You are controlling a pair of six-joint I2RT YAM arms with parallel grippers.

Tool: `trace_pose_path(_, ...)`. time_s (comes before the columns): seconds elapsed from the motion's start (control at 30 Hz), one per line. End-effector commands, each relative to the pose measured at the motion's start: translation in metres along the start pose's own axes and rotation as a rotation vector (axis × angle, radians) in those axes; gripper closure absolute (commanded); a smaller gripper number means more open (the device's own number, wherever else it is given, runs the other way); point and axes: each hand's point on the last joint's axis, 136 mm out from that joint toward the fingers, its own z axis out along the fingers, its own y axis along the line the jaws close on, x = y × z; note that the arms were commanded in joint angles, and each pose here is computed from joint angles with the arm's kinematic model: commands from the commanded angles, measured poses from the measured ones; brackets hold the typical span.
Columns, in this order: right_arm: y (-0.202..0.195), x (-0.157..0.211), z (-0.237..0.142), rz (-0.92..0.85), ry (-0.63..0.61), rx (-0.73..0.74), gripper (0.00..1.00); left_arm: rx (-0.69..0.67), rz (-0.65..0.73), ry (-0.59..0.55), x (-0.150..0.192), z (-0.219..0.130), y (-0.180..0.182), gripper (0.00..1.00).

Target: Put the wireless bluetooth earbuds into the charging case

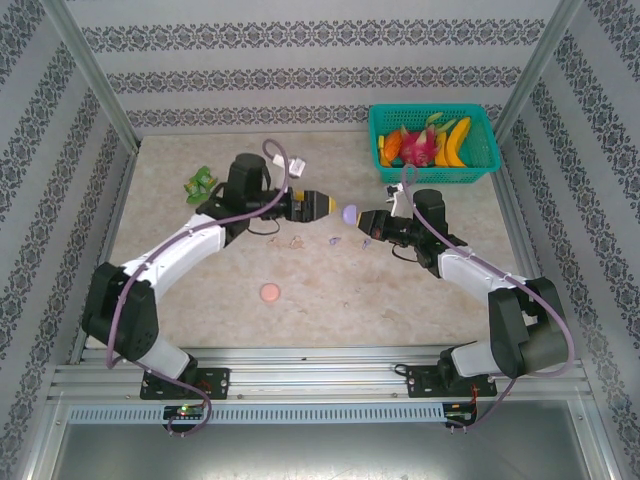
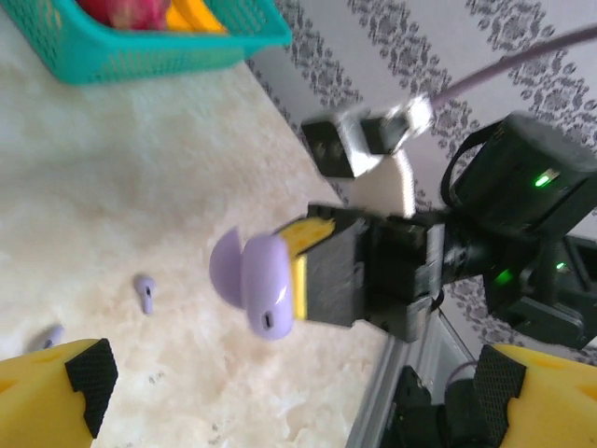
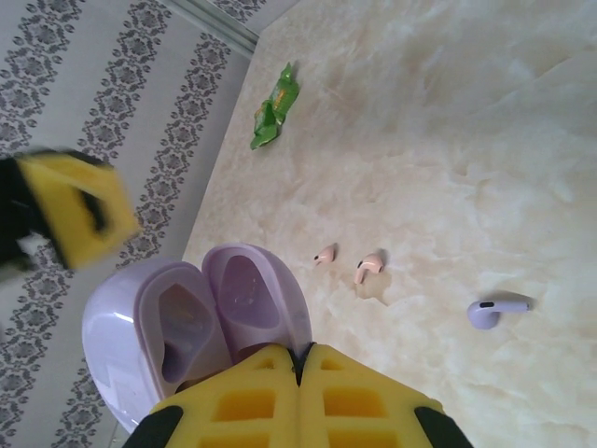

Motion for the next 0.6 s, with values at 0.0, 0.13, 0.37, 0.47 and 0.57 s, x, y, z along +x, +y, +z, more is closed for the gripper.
trace_pose_path(0.0, 0.013, -0.017, -0.001, -0.107, -0.032, 0.015, 1.00, -0.184, 0.131, 0.085, -0.007, -0.026, 0.002, 0.00)
trace_pose_path(0.13, 0.016, -0.019, 0.004, -0.164, -0.011, 0.052, 1.00, -0.364, 0.216, 0.115, -0.027, -0.042, 0.017, 0.00)
trace_pose_path(0.37, 0.018, -0.022, 0.008, -0.268, 0.002, 0.137, 1.00, -0.538, 0.362, 0.101, -0.052, -0.051, 0.040, 0.00)
trace_pose_path(0.47, 0.012, -0.023, 0.008, -0.305, 0.000, 0.199, 1.00, -0.571, 0.368, 0.106, -0.064, -0.050, 0.047, 0.00)
trace_pose_path(0.57, 0.007, -0.023, 0.006, -0.334, 0.005, 0.235, 1.00, -0.517, 0.357, 0.194, -0.061, -0.038, 0.050, 0.00)
